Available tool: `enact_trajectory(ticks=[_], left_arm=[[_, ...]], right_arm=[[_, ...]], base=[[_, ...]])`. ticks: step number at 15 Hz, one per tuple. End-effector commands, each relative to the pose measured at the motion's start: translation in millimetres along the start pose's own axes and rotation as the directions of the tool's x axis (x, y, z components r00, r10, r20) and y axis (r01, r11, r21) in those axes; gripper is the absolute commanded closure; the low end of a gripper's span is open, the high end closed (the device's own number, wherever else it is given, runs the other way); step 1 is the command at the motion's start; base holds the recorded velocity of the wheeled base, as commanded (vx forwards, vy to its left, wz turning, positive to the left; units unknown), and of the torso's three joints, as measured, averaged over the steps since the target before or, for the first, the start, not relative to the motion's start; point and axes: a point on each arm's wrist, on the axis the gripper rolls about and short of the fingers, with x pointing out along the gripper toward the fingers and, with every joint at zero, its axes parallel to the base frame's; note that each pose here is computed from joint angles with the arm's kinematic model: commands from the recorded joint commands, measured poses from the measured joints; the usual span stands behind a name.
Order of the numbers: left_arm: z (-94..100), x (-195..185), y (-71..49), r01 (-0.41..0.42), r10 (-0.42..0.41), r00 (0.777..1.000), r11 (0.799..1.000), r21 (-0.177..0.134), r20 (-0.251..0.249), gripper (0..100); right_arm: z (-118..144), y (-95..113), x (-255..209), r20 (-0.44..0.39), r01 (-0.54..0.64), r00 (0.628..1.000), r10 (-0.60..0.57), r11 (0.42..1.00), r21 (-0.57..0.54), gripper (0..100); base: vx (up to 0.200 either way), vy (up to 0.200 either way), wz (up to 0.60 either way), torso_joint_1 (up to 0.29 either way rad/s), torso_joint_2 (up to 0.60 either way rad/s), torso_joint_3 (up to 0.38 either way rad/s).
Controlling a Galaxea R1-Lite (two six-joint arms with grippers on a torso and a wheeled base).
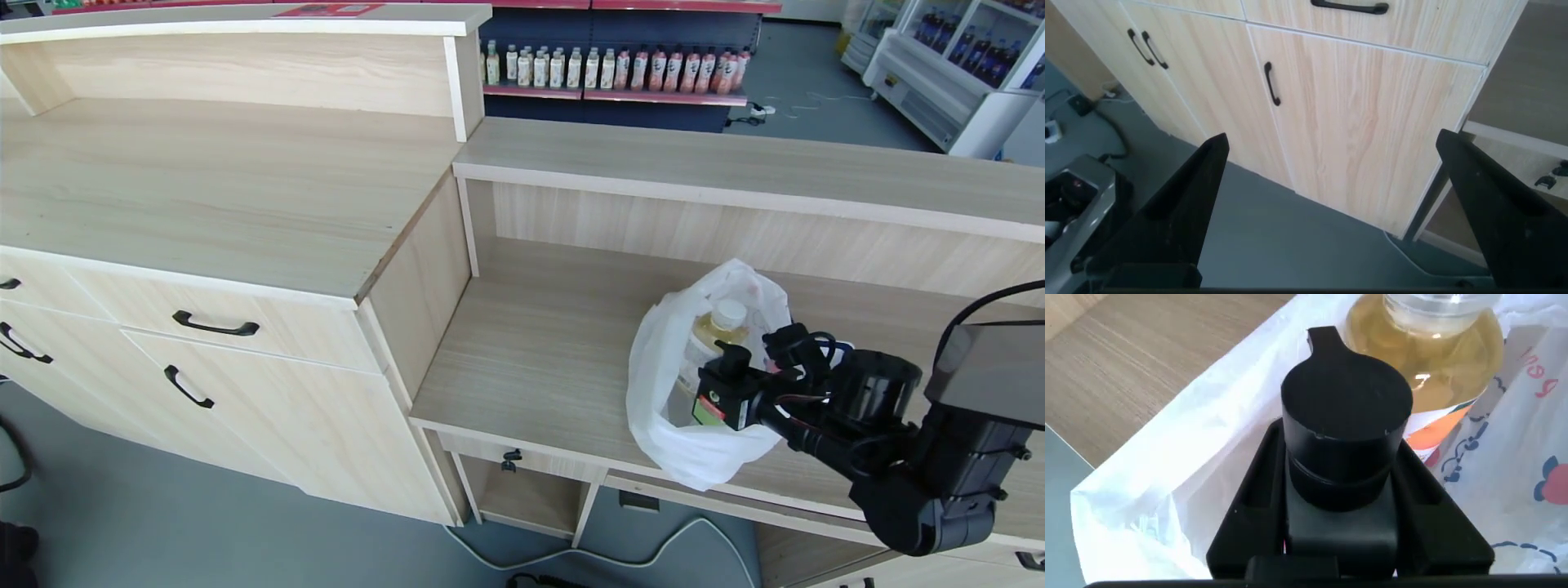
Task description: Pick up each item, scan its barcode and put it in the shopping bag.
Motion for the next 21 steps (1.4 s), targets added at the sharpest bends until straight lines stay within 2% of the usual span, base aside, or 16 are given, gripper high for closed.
enact_trajectory(ticks=[1,11,12,16,19,21], left_arm=[[0.1,0,0.0,-0.001,0.001,1.000,1.000,0.000,0.001,0],[0.1,0,0.0,0.001,-0.001,1.000,1.000,0.000,0.001,0],[0.1,0,0.0,-0.001,0.001,1.000,1.000,0.000,0.001,0],[0.1,0,0.0,-0.001,0.001,1.000,1.000,0.000,0.001,0],[0.1,0,0.0,-0.001,0.001,1.000,1.000,0.000,0.001,0],[0.1,0,0.0,-0.001,0.001,1.000,1.000,0.000,0.001,0]], right_arm=[[-12,0,3,-0.033,-0.005,0.999,0.004,1.000,-0.004,100],[-17,1,8,-0.039,-0.012,0.999,0.010,0.998,-0.059,100],[-17,2,8,-0.038,-0.014,0.999,0.011,0.998,-0.061,0],[-9,2,7,-0.015,-0.011,1.000,0.010,0.998,-0.067,0],[36,2,-15,0.089,0.014,0.996,-0.006,0.996,-0.092,0],[57,-3,-31,0.106,0.051,0.993,-0.041,0.994,-0.096,0]], base=[[0.000,0.000,0.00,0.000,0.00,0.000],[0.000,0.000,0.00,0.000,0.00,0.000],[0.000,0.000,0.00,0.000,0.00,0.000],[0.000,0.000,0.00,0.000,0.00,0.000],[0.000,0.000,0.00,0.000,0.00,0.000],[0.000,0.000,0.00,0.000,0.00,0.000]])
